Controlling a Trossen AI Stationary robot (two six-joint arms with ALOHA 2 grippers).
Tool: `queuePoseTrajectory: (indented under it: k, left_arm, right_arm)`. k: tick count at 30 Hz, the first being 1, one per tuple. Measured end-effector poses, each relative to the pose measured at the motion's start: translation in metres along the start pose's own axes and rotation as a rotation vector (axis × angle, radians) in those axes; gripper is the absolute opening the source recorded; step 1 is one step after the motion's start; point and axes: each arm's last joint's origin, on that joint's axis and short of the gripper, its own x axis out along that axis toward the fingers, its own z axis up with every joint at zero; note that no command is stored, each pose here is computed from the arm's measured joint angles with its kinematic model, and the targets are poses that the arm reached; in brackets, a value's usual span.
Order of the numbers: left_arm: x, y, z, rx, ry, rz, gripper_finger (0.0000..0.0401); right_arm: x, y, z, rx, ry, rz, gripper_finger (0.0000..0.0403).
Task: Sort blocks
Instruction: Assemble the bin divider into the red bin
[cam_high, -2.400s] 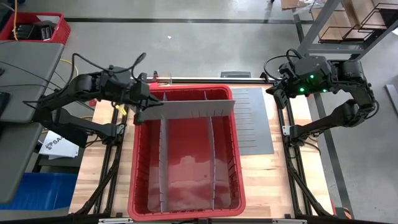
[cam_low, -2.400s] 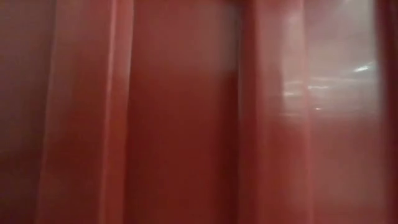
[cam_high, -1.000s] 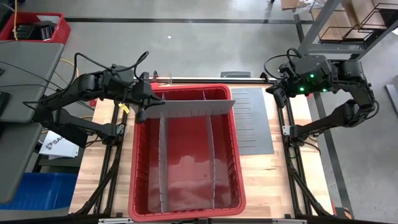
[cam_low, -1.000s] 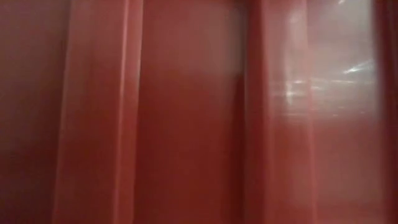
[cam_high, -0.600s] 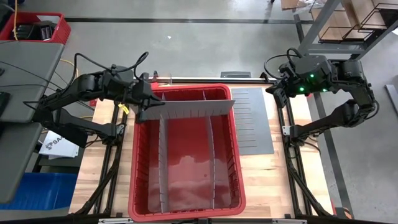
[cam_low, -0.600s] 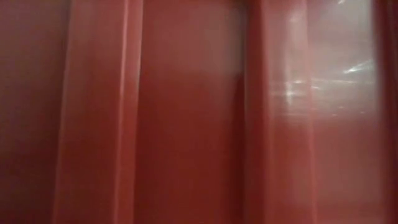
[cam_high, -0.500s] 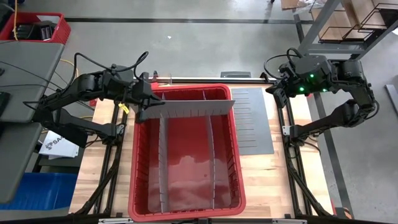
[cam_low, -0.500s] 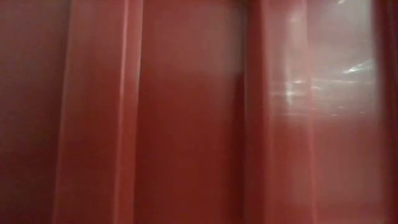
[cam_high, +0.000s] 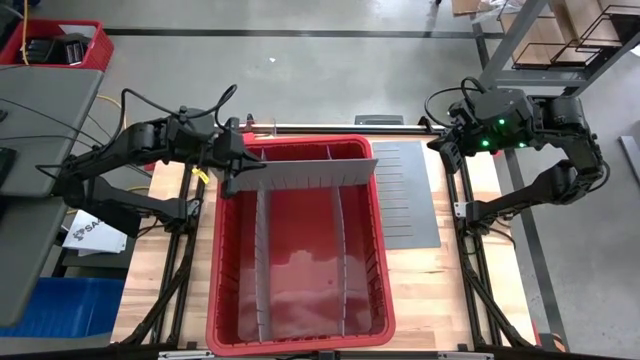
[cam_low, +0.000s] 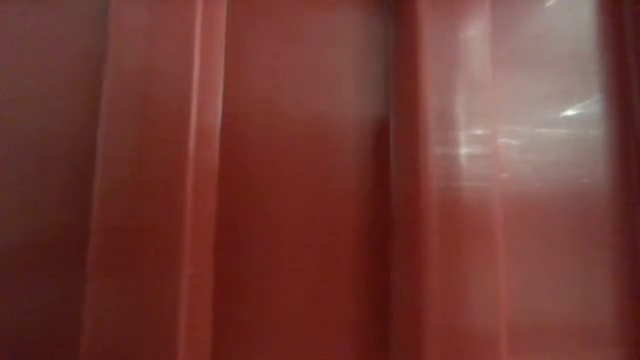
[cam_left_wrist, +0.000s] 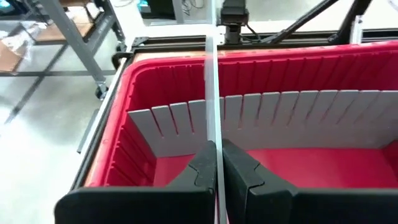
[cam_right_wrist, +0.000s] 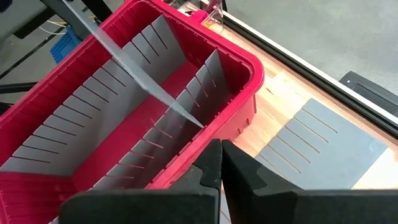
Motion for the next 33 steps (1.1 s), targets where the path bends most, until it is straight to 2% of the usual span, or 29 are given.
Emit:
queuePoseTrajectory:
  k: [8,19,29,33]
  left_arm:
    - [-0.005,0.0,-0.002,-0.009,-0.011,0.015,0.0]
    - [-0.014,-0.003,-0.007,-0.065,0.0,-0.024,0.0]
    - [-0.024,-0.007,-0.008,-0.165,-0.022,-0.119,0.0]
    - [-0.02,-0.005,-0.011,-0.126,-0.012,-0.055,0.0]
  right_arm:
    - [0.0,0.0,0.0,0.0,0.0,0.0,0.0]
    - [0.0,0.0,0.0,0.0,0.0,0.0,0.0]
    - [0.0,0.0,0.0,0.0,-0.003,-0.005,0.0]
    - [0.0,0.0,0.0,0.0,-0.005,-0.007,0.0]
